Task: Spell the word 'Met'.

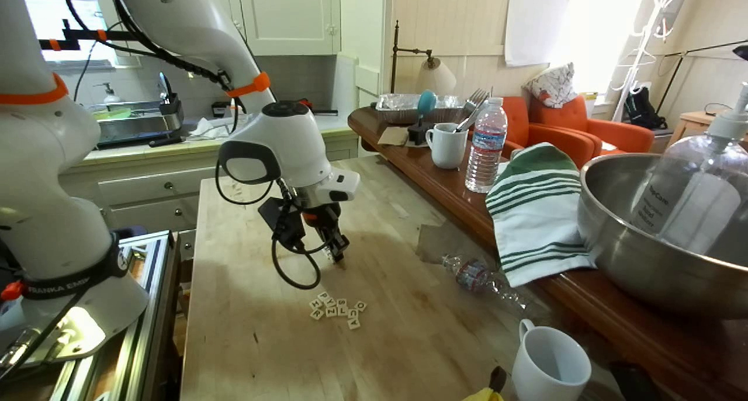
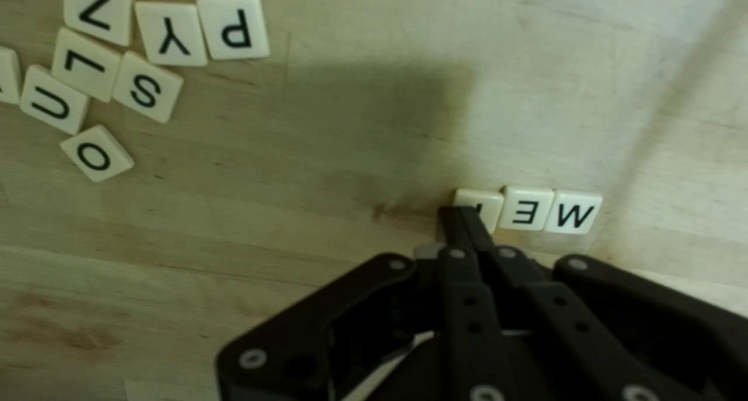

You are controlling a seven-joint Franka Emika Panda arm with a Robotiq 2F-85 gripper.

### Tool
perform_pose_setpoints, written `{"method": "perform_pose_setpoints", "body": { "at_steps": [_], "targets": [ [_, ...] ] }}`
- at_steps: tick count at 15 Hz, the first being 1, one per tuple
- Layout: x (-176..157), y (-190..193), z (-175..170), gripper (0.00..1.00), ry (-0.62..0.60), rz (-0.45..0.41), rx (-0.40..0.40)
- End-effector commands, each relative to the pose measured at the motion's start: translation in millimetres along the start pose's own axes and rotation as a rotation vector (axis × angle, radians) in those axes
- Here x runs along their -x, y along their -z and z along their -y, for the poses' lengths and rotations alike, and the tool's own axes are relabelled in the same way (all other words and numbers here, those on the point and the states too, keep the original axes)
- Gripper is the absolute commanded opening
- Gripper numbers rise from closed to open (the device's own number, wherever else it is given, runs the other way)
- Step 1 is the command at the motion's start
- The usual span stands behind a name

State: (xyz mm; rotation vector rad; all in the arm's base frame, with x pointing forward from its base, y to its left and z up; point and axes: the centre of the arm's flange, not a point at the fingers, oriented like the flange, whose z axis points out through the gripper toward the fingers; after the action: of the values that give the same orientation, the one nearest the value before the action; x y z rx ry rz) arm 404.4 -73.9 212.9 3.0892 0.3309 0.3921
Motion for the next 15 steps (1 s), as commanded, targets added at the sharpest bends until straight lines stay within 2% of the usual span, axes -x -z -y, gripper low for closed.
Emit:
{"method": "perform_pose_setpoints", "body": {
  "at_steps": [1,11,14,15],
  "targets": [
    [23.7,11.3,11.0,0.0,0.004,0.009,-0.017],
    [17.8,27.3,10.8,0.0,-0.016,-0.026,-0.022],
    [17.3,32.8,13.8,0.0,-0.044,-0.014,-0.028],
    [17.7,33.6,14.8,0.26,-0.054,-0.012,-0.027]
  ]
}}
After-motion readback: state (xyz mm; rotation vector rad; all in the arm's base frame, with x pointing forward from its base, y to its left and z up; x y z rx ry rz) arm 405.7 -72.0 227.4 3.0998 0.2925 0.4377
